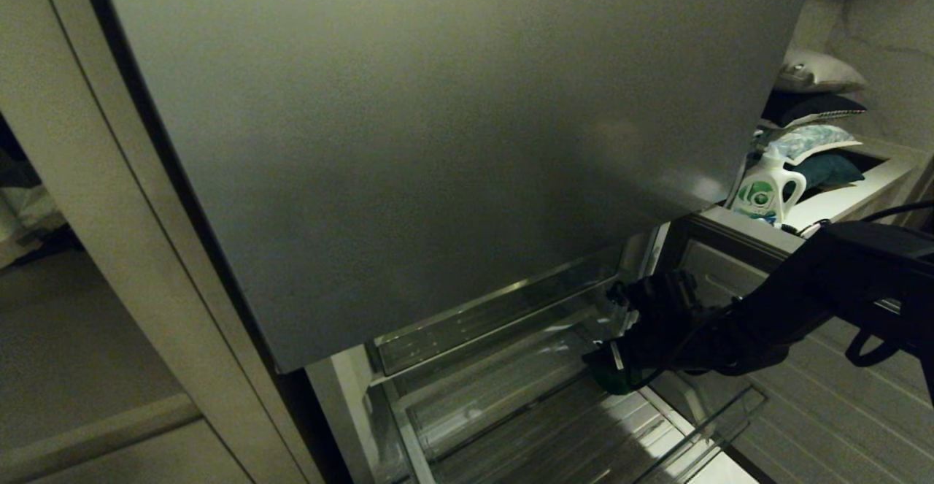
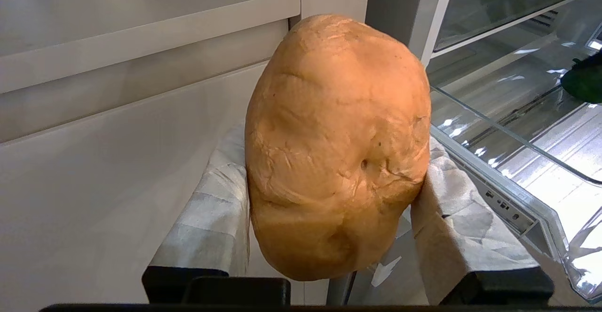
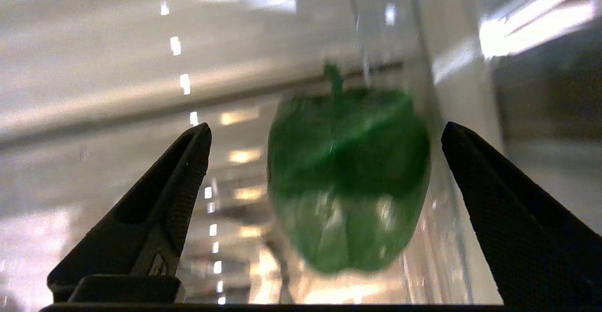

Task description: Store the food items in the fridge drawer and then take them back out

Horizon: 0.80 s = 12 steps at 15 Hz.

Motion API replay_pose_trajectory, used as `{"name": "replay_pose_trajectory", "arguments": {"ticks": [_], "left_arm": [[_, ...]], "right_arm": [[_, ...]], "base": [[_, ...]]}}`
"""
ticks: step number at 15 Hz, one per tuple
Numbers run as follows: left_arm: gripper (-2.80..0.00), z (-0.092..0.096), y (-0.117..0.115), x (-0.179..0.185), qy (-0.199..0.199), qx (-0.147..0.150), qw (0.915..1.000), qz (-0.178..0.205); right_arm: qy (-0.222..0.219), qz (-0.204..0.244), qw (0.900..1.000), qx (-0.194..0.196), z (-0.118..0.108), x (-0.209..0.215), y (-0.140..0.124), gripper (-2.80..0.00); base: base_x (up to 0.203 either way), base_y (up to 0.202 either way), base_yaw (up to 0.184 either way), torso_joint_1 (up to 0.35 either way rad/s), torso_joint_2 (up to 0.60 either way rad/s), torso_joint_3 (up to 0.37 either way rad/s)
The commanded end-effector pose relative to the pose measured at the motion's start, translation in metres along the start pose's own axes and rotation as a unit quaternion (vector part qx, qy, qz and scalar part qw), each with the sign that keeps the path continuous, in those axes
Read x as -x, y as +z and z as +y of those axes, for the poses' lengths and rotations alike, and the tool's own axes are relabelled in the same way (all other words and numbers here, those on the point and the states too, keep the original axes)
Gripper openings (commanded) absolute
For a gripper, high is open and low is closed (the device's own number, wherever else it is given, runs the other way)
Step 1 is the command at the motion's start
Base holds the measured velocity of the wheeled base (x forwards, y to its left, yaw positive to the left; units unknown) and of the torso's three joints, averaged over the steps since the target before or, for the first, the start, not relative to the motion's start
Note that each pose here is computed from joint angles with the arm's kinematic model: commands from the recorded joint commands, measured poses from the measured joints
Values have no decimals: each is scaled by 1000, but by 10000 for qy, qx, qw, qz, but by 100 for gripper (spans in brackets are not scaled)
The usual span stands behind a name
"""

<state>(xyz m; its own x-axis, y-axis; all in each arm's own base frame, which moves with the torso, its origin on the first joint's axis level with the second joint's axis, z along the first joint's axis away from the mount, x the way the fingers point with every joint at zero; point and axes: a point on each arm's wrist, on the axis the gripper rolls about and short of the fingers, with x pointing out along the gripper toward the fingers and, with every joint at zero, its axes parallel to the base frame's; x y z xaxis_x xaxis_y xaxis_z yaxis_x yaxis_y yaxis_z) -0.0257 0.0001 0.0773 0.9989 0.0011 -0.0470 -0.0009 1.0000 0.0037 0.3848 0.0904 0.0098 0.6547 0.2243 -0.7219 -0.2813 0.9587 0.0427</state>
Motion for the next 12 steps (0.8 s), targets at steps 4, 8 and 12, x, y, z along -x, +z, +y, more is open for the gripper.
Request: {"name": "replay_pose_trajectory", "arguments": {"ticks": [4,8,12], "left_arm": [[-280,0,0,0,2,3,10000,2],[-280,0,0,0,2,-5,10000,3],[-280,0,0,0,10,-5,10000,3]], "right_arm": [[5,103,9999,-73,0,-10,-8,0],[-3,126,9999,-88,-1,-12,-10,0],[-8,141,9999,-79,-1,-14,-11,0]], "base": [[0,0,0,0,0,0],[0,0,0,0,0,0],[0,0,0,0,0,0]]}}
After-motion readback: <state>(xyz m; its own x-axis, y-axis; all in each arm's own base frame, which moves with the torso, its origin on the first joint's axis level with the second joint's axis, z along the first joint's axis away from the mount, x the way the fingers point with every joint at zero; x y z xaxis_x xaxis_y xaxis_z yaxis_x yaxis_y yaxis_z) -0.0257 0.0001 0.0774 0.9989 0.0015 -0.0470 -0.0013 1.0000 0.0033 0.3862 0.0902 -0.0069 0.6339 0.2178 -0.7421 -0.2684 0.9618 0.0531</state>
